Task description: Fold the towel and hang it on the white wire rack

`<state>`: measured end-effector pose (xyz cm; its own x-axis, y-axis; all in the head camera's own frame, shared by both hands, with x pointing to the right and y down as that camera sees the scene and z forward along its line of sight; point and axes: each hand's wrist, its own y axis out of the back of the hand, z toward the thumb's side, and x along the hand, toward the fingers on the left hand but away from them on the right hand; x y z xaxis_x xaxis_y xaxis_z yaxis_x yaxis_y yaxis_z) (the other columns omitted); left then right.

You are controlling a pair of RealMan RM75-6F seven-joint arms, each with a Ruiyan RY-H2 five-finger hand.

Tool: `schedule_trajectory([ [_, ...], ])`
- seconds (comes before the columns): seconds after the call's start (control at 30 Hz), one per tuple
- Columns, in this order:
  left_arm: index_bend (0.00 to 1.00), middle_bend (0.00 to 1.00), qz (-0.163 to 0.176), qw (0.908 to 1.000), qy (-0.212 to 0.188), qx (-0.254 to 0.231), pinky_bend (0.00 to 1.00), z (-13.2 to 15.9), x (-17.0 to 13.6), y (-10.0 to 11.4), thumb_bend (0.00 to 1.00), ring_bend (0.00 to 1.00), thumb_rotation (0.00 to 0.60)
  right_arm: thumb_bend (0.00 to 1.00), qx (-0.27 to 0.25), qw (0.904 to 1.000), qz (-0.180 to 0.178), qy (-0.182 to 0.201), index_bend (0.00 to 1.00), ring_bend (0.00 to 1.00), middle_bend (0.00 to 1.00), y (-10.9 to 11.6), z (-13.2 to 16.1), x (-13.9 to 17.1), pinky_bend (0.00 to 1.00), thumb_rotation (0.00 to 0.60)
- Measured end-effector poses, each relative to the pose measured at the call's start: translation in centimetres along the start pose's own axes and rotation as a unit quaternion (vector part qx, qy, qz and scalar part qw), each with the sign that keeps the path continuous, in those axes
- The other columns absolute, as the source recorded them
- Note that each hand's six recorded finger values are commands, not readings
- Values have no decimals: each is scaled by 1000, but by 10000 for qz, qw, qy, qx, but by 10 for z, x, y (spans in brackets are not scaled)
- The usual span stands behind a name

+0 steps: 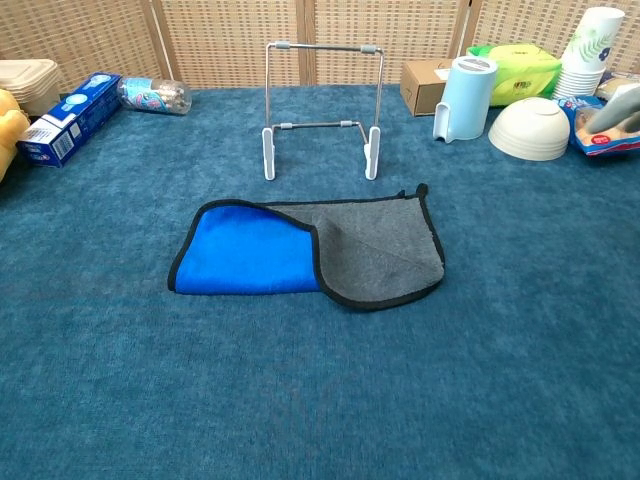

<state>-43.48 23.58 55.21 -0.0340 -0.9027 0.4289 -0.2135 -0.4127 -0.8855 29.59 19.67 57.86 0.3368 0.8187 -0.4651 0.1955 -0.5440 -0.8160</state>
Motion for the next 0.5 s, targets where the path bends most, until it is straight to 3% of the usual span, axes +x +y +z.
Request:
schedule_trajectory([
  [0.5, 249, 107, 129, 9999, -39, -41, 0, 1, 4, 6, 333, 0, 600, 143, -378, 9946, 474, 845, 76, 96, 116, -39, 75, -33, 232, 600],
])
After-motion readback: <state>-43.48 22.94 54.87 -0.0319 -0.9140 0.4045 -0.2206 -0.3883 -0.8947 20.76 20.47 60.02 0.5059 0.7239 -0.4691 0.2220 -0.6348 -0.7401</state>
